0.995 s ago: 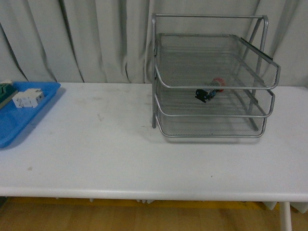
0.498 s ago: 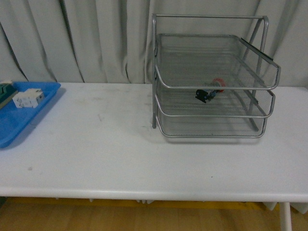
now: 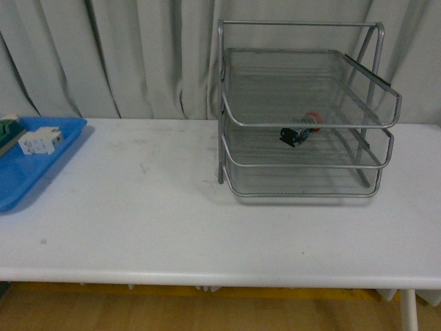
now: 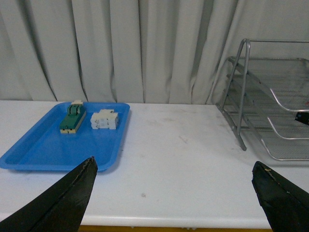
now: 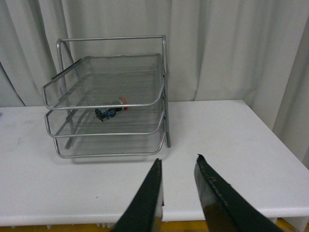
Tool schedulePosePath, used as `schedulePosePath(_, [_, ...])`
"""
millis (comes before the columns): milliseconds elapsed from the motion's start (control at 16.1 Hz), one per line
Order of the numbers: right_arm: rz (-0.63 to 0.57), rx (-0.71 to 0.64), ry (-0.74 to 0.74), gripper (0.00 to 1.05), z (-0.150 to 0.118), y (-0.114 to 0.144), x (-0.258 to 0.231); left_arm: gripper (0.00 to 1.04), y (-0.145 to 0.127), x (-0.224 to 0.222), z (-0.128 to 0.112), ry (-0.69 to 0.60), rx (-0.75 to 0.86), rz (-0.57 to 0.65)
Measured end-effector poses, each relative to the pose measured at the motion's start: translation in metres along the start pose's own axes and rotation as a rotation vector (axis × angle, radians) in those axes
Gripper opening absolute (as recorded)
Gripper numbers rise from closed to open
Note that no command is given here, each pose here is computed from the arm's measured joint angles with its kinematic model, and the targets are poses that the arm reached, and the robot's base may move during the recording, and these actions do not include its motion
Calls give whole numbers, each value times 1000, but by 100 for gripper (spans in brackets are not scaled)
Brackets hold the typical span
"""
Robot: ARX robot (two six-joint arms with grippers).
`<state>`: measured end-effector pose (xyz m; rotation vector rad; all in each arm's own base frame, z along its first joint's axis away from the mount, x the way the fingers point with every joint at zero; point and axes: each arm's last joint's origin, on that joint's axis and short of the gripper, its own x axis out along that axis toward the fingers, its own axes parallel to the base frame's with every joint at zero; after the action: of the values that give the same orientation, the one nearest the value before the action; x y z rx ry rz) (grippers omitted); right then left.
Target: Place button on rack with both arms
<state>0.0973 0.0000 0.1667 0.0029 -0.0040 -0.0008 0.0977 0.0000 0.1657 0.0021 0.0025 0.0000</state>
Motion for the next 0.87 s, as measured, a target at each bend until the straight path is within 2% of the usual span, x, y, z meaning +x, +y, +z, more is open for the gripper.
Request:
schedulePosePath(187, [0, 0, 0, 62, 0, 0, 0, 98, 0, 0, 0, 0, 0, 0])
schedulePosePath(249, [0, 0, 0, 69, 0, 0, 0, 98, 0, 0, 0, 0, 0, 0])
schedulePosePath(311, [0, 0, 0, 86, 0, 0, 0, 98, 0, 0, 0, 0, 0, 0])
schedulePosePath(373, [0, 0, 0, 97, 0, 0, 0, 98, 0, 0, 0, 0, 0, 0])
schedulePosePath(871, [0, 0, 0, 98, 0, 0, 0, 98, 0, 0, 0, 0, 0, 0])
